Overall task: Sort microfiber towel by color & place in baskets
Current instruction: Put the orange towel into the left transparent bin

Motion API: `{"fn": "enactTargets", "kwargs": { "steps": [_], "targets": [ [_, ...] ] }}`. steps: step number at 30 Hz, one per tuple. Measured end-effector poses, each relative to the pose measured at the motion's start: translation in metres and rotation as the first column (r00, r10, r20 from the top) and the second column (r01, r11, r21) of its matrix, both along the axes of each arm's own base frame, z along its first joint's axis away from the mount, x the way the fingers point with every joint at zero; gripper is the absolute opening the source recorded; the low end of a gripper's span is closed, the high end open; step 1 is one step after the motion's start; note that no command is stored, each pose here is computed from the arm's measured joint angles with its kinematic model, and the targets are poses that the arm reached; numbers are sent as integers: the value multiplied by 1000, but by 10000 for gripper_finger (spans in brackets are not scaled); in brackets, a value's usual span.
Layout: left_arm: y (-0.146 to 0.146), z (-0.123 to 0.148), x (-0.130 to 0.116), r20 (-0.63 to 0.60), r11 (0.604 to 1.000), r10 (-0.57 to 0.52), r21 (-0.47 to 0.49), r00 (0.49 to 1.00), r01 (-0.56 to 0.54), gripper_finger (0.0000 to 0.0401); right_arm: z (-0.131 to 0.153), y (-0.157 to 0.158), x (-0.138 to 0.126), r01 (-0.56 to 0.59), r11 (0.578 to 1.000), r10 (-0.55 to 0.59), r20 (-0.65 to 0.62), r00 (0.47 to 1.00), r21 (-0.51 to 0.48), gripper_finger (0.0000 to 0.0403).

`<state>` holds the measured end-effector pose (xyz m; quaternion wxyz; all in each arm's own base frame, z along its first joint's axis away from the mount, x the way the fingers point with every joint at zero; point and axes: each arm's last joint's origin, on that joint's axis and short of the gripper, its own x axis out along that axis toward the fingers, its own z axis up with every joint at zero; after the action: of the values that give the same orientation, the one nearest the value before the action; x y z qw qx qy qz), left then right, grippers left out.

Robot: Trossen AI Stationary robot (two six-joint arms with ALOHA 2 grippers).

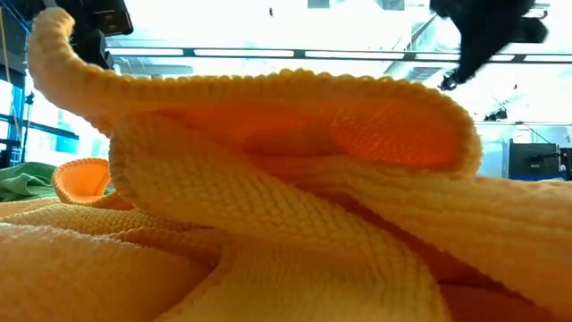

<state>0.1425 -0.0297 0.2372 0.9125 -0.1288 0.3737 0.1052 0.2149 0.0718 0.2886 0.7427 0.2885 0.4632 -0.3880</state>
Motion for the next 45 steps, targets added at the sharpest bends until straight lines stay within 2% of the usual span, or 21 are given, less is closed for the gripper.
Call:
{"fn": "enactTargets", "kwargs": {
  "steps": [3,8,14,17,23,27,30,33,35,38,42,43,45],
  "targets": [
    [0,0,0,-1,1000,-1,0,1000,1,0,-16,-3,-2,89,992,-75,-147,986,90,0],
    [0,0,0,-5,999,-27,22,1000,27,0,-44,-11,-5,154,964,-90,-280,956,217,12],
    [-1,0,0,-10,999,-49,0,999,49,0,-78,-25,-16,206,943,-93,-389,916,261,89],
    [-1,0,0,-10,999,-50,-3,999,50,0,-92,-28,-18,191,947,-81,-380,921,260,141],
    [-2,3,3,38,999,-32,-30,999,34,0,-123,-31,-19,150,956,-74,-286,955,253,226],
    [-3,7,7,101,998,-15,-53,995,21,0,-147,-31,-26,148,942,-76,-238,968,303,261],
    [-3,10,9,139,998,-2,-54,990,10,0,-158,-33,-33,155,938,-85,-227,970,311,268],
    [-2,12,11,172,999,29,-43,985,-22,0,-160,-33,-36,200,934,-133,-234,963,296,257],
    [-2,14,13,199,997,65,-52,978,-56,0,-159,-33,-36,181,941,-110,-248,963,287,232],
    [-3,17,18,250,995,91,-60,964,-78,0,-156,-33,-32,108,956,-38,-247,968,273,167],
    [-5,20,26,306,994,96,-78,947,-75,0,-148,-33,-28,22,970,42,-255,966,241,44],
    [-5,21,28,319,994,97,-82,943,-74,0,-145,-33,-27,3,974,59,-266,962,227,25],
    [-6,22,32,344,993,101,-89,934,-74,0,-136,-33,-24,-27,978,85,-276,957,208,21]
  ]
}}
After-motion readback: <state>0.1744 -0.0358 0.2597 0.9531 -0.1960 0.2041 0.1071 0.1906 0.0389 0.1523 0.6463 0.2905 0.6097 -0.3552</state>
